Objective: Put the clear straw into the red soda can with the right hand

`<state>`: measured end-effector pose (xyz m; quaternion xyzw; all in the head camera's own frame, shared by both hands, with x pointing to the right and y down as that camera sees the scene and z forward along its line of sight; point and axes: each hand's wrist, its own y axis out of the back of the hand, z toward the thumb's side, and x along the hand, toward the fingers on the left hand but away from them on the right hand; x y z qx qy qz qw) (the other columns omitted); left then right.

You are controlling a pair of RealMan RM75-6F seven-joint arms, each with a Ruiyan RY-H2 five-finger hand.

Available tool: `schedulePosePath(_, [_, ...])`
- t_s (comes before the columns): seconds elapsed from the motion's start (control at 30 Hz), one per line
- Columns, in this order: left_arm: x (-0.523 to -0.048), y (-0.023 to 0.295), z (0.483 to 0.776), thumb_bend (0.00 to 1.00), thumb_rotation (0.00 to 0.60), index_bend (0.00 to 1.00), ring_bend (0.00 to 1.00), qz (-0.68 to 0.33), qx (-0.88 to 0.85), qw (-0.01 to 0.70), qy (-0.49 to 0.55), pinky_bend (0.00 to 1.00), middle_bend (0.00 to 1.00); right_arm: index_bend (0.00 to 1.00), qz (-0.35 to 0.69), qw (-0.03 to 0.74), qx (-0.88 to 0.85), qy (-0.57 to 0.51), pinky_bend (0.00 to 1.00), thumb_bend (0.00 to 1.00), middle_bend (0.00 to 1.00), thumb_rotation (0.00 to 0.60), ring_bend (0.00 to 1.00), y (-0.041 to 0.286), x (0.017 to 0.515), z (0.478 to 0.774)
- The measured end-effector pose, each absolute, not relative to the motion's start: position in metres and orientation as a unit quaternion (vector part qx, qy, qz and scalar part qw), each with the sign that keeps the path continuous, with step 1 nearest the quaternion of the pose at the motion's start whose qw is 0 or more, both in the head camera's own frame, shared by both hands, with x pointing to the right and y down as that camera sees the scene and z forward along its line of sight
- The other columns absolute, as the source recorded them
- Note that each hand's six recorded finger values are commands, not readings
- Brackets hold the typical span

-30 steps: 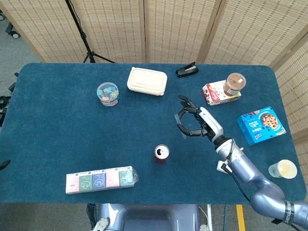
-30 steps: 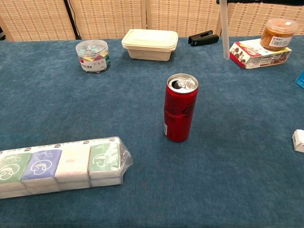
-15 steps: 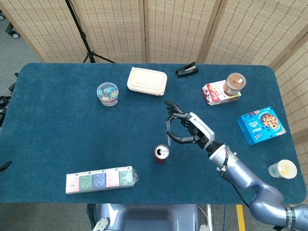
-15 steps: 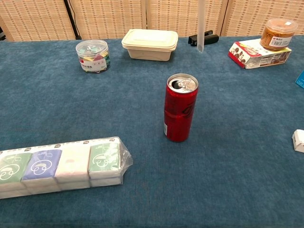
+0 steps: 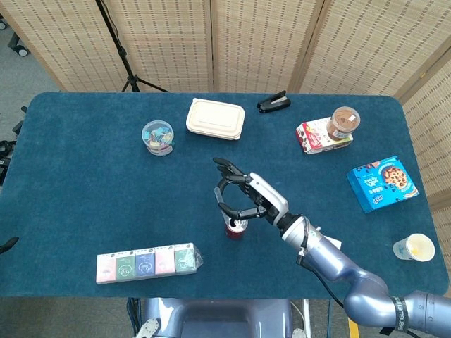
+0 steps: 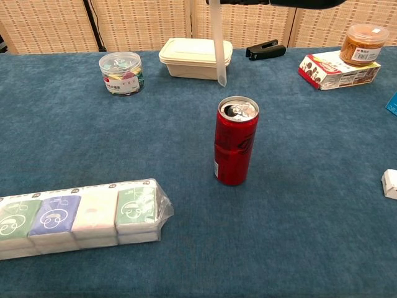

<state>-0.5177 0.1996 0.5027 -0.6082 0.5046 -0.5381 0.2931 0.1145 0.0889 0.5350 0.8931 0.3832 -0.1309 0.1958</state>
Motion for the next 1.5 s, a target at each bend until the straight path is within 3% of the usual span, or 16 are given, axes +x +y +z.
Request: schedulePosePath(1.5, [-0.510, 0.206, 0.505, 0.00, 0.600, 0.00, 0.00, -0.546, -0.608, 0.301, 0.492, 0.00, 0.00, 0.56, -0.164, 0.188, 0.889, 0.385, 0.00, 0.48, 0.00, 0.600, 0.00, 0.095, 0.109, 0.567])
